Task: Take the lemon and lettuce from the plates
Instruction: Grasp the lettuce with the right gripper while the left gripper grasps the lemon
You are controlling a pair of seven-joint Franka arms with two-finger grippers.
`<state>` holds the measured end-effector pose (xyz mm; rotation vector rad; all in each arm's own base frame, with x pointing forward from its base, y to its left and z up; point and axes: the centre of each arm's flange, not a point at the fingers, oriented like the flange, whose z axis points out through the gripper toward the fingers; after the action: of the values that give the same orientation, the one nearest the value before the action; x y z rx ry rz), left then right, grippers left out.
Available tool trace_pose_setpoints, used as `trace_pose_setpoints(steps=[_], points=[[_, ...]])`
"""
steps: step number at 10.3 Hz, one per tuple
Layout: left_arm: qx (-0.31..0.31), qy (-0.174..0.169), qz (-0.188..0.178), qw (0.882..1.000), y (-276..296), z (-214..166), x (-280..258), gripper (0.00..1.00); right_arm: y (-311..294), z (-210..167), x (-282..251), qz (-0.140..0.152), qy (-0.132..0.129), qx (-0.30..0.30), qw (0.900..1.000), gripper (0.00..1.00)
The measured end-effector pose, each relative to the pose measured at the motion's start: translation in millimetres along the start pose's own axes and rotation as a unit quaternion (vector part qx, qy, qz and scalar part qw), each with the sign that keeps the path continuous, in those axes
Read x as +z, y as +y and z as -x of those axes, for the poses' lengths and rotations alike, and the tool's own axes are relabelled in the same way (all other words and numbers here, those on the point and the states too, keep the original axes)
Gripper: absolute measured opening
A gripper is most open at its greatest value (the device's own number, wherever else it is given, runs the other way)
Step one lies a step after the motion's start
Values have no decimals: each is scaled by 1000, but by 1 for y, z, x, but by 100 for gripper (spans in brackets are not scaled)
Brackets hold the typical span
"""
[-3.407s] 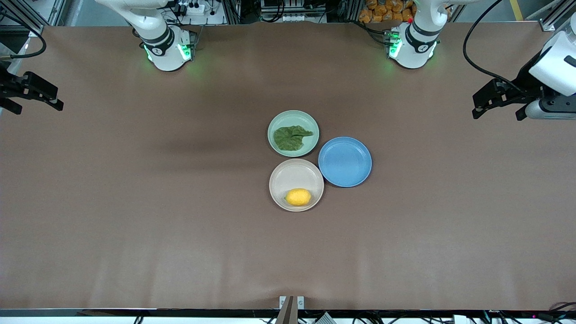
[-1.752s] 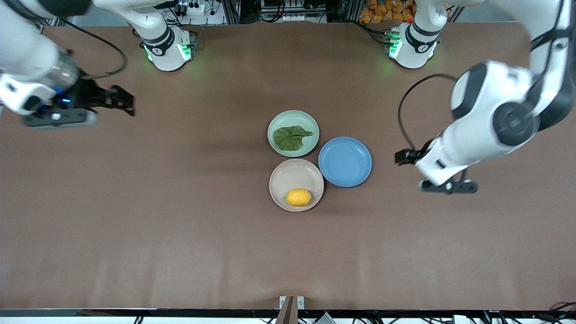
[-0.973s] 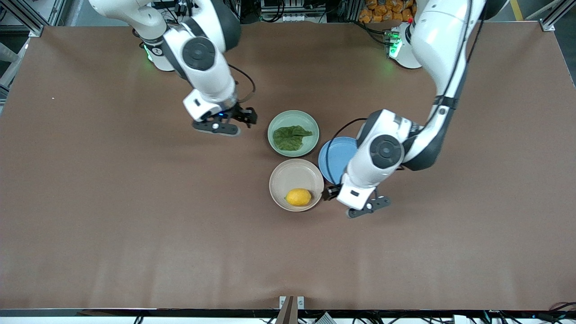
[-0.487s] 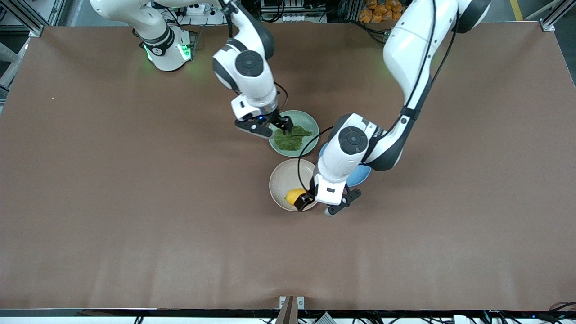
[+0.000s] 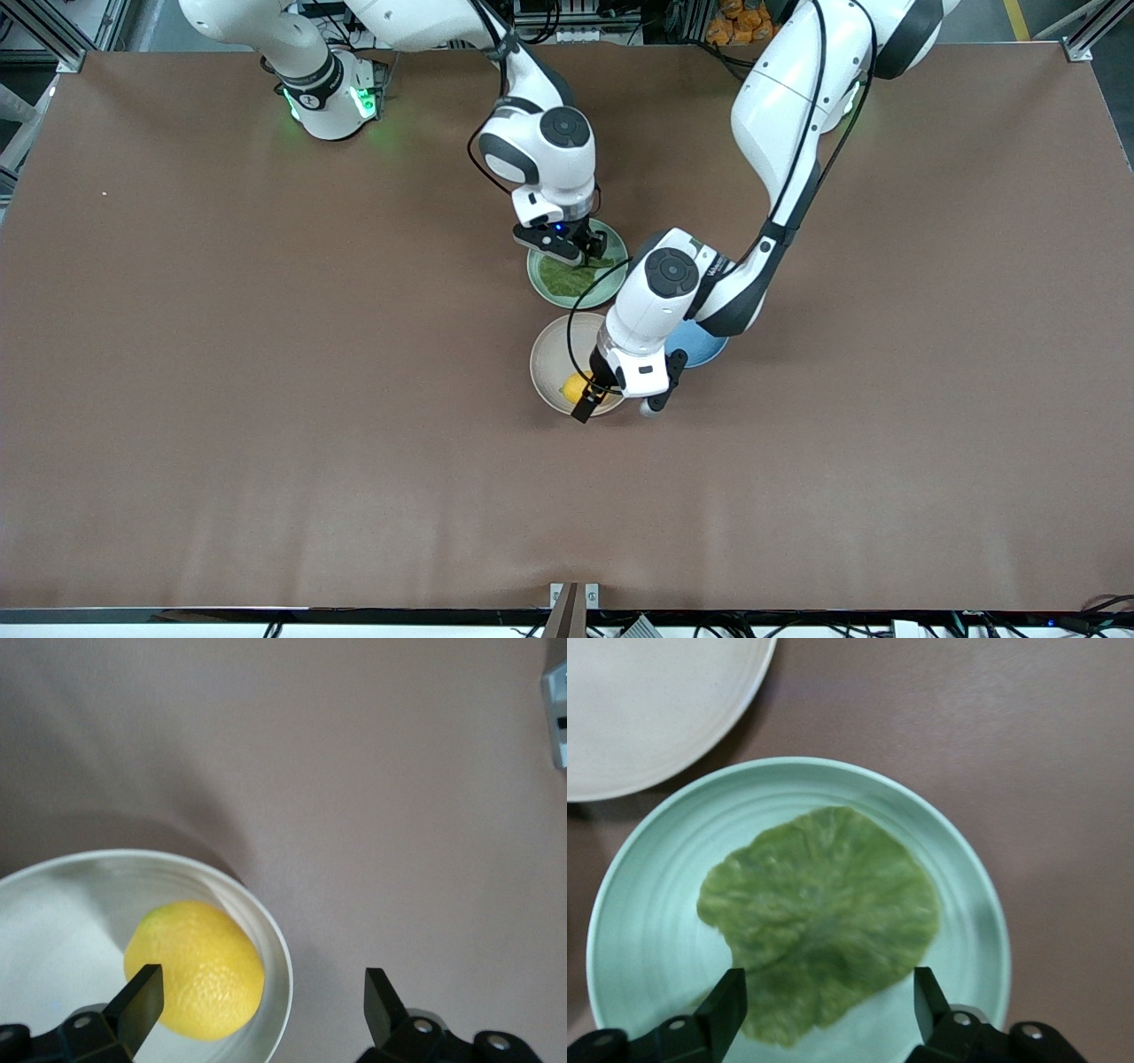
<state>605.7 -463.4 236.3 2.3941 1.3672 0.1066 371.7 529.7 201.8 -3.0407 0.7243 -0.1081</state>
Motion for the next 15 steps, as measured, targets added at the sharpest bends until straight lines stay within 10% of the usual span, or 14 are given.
trace_pose_setpoints(steps=[6, 10, 15], points=[[-78, 15, -42, 996, -18, -6, 23, 100, -15, 4, 12, -4, -1, 3, 1000, 60], [-77, 18, -55, 995, -26, -5, 36, 100, -17, 12, 11, -6, -1, -1, 1000, 3], [-73, 16, -57, 996, -28, 4, 38, 100, -39, -10, -71, -15, 17, -15, 1000, 3]])
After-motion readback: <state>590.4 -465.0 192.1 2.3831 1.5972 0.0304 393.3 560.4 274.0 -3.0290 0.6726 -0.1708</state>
